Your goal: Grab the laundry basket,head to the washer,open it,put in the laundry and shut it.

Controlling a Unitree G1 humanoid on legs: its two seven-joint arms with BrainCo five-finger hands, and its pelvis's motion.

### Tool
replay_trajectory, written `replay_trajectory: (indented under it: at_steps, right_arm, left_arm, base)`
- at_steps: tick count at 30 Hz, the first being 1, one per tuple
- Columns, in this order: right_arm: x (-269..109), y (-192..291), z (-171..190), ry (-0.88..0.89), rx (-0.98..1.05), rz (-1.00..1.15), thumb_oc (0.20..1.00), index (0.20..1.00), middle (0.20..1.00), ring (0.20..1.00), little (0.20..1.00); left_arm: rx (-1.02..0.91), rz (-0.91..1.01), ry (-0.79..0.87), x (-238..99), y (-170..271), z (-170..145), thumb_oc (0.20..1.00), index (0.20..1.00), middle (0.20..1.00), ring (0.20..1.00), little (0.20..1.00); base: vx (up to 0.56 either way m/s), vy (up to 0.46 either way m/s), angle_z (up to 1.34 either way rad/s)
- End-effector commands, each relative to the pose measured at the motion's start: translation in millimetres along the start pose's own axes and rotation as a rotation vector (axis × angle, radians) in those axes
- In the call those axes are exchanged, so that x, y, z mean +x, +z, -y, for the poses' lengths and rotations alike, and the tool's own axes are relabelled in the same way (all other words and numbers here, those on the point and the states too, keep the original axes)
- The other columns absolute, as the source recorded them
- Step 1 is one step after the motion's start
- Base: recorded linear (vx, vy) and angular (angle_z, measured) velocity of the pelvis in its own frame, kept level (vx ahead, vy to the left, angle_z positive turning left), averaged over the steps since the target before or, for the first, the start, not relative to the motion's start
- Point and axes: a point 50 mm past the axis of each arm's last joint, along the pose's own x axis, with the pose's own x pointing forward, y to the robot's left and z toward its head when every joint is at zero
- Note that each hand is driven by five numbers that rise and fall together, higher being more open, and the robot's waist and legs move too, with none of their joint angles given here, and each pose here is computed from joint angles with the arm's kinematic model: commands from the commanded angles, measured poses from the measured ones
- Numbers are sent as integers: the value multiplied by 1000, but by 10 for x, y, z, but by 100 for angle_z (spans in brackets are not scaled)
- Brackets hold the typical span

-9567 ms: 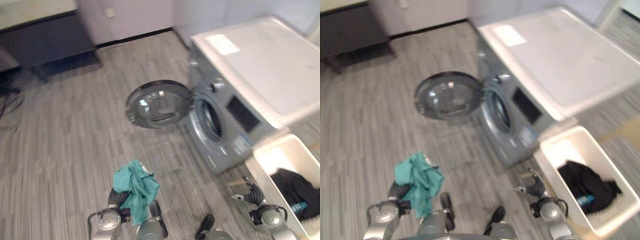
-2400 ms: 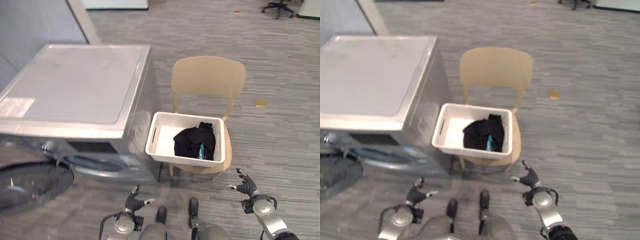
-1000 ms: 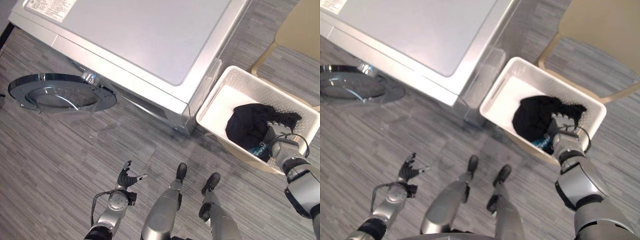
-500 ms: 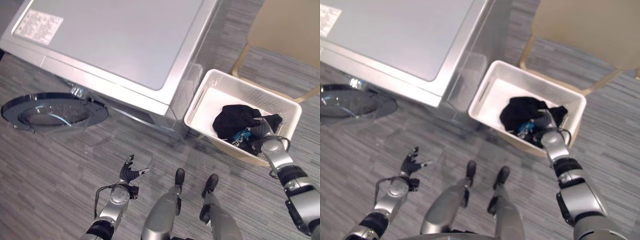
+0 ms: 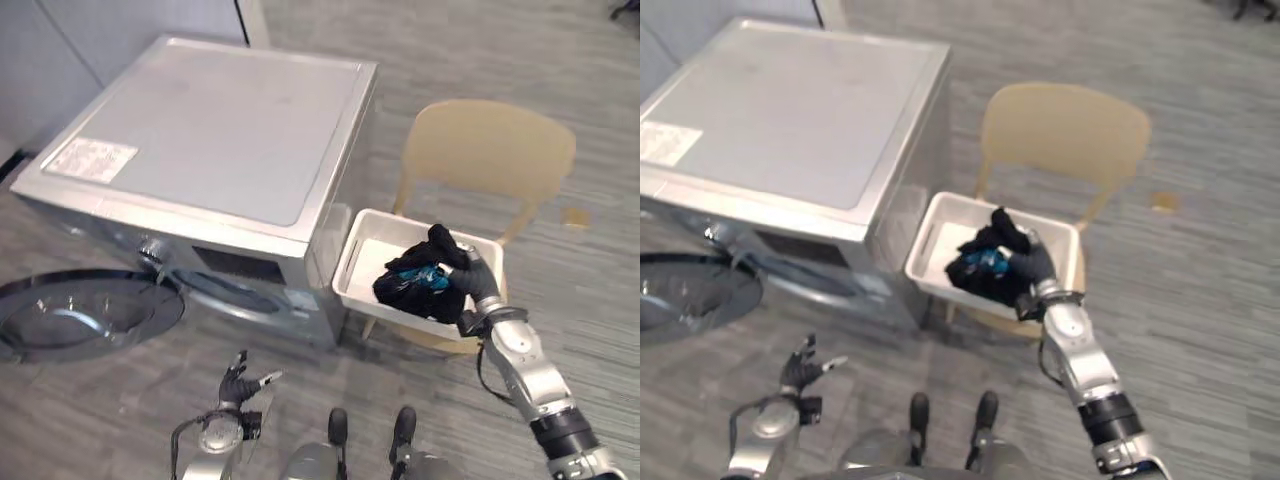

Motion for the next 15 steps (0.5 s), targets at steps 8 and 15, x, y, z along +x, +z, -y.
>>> replay_trajectory:
  at_steps: [8,15]
  right_arm:
    - [-44,389,-50,41,97,232,200,200,200,200,200]
    - [64,553,-6,26,50,292,200,200,200,200,200]
  left_arm:
    - [70,172,-24,100,422,4,1000,1000,1000,1000,1000]
    - [25,276,-70,67,659,163,1000,1000,1000,1000,1000]
  base:
    - [-201,-133,49]
    - [-328,-133,55]
